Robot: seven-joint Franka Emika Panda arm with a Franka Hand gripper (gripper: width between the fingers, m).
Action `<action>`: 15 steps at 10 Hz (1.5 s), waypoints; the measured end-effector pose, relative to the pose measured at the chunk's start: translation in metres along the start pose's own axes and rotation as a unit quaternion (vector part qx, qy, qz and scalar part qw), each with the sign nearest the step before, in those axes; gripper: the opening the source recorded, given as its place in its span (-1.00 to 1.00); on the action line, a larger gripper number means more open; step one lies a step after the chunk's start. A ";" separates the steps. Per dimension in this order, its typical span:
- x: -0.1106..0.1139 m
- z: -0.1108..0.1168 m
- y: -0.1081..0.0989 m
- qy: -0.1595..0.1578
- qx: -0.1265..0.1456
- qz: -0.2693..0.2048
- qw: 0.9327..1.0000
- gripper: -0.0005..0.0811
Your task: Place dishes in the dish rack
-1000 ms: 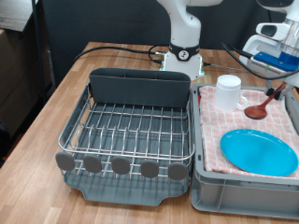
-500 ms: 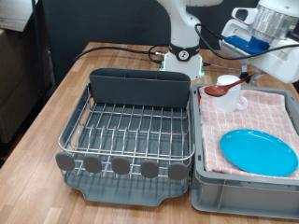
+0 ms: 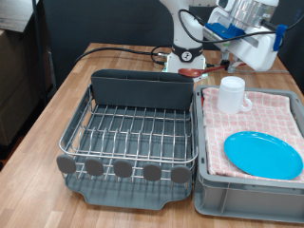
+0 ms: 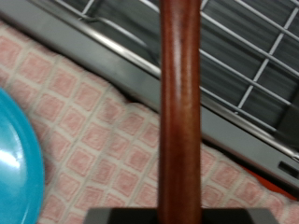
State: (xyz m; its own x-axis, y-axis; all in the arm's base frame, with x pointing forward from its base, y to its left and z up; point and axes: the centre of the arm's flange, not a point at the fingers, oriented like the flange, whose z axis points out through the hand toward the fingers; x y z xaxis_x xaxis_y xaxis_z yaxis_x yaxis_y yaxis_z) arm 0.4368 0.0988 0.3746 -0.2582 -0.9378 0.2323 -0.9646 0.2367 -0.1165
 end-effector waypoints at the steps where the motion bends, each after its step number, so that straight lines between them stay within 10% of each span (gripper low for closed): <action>1: 0.010 -0.001 0.007 0.000 -0.006 0.016 1.000 -0.76; 7: 0.063 -0.007 0.056 0.007 -0.040 0.108 0.993 -0.76; 15: 0.090 0.012 0.056 -0.002 -0.080 0.172 0.982 -0.76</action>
State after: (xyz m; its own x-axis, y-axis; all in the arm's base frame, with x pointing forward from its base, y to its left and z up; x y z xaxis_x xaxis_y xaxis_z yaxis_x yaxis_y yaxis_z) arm 0.3601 0.0246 0.3771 -0.5699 -0.7967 0.2011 -0.8168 0.5759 -0.0336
